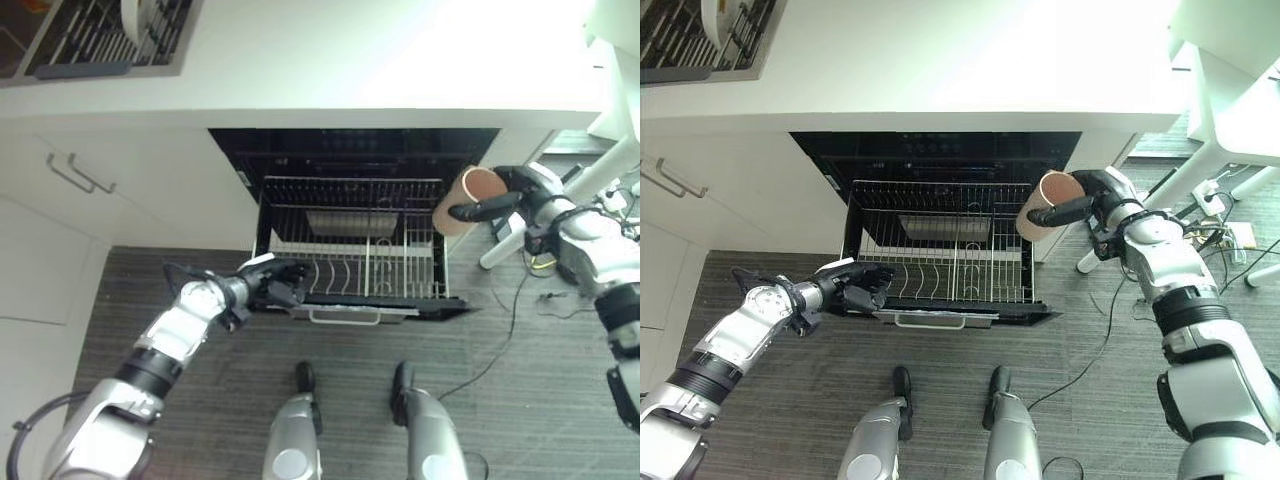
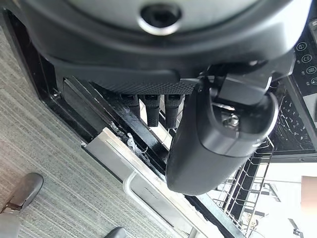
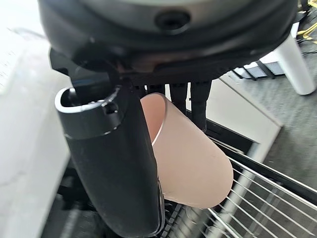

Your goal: Place the dishes in the dishwasher.

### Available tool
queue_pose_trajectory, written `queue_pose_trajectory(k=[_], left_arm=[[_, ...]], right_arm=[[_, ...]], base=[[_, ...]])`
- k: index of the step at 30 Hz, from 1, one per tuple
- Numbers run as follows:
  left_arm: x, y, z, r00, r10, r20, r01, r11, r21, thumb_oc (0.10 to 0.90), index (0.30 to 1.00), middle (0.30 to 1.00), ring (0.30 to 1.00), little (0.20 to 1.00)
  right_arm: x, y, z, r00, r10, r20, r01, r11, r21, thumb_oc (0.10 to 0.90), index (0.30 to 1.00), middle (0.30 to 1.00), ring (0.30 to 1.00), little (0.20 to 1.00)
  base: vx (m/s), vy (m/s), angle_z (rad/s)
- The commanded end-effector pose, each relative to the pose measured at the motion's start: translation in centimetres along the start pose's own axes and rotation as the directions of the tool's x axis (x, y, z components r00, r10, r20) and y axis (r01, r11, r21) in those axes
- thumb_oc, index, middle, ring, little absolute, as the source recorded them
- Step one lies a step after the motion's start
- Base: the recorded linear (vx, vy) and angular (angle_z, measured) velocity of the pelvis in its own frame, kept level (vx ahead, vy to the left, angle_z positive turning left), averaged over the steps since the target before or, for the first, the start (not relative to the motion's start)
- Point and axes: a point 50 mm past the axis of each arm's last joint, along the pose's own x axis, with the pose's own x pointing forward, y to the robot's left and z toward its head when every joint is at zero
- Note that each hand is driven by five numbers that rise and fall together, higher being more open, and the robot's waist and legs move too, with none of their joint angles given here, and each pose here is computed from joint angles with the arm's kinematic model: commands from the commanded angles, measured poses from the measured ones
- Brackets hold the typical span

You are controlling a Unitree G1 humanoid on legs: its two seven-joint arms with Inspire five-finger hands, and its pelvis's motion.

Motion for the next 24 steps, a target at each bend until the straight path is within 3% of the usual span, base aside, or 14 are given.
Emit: queue_pose_trajectory(k=[1,5,14,22,23,24], left_arm=[[-0.7,-0.3,0.2,0.997,-0.083,-0.008,0.083,0.994,0.076,0.8,0.9,0.9,0.9,0.9],[-0.6,0.8,2.4,0.995,-0.088,0.037,0.083,0.99,0.115,0.8,0.9,0.9,0.9,0.9],[-0.9,1.6,4.1,0.993,-0.087,0.079,0.075,0.987,0.14,0.8,0.9,0.9,0.9,0.9],[-1.2,2.3,5.2,0.991,-0.068,0.118,0.052,0.989,0.139,0.8,0.9,0.9,0.9,0.9],[-1.2,2.3,5.2,0.99,-0.07,0.119,0.053,0.988,0.142,0.8,0.9,0.9,0.9,0.9],[-1.3,2.3,5.3,0.99,-0.07,0.12,0.052,0.988,0.146,0.8,0.9,0.9,0.9,0.9]], right_arm=[[-0.1,-1.2,5.1,0.987,0.0,0.158,0.008,0.999,-0.05,0.4,0.3,0.3,0.3,0.3],[0.8,-2.0,5.1,0.999,0.039,-0.021,-0.041,0.994,-0.097,0.4,0.3,0.3,0.3,0.3],[0.9,-2.5,5.1,0.974,0.074,-0.213,-0.121,0.969,-0.217,0.4,0.3,0.3,0.3,0.3],[1.2,-1.7,3.9,0.941,0.095,-0.324,-0.179,0.955,-0.238,0.4,0.3,0.3,0.3,0.3],[1.2,-1.8,3.8,0.942,0.08,-0.327,-0.168,0.953,-0.252,0.569,0.554,0.554,0.554,0.554],[1.2,-1.9,3.9,0.944,0.064,-0.322,-0.158,0.949,-0.273,0.8,0.9,0.9,0.9,0.9]], base=[[-0.04,-0.068,0.02],[-0.06,-0.053,0.07],[-0.03,-0.013,0.06],[-0.01,-0.009,0.04],[-0.01,-0.04,0.01],[-0.01,-0.037,0.03]])
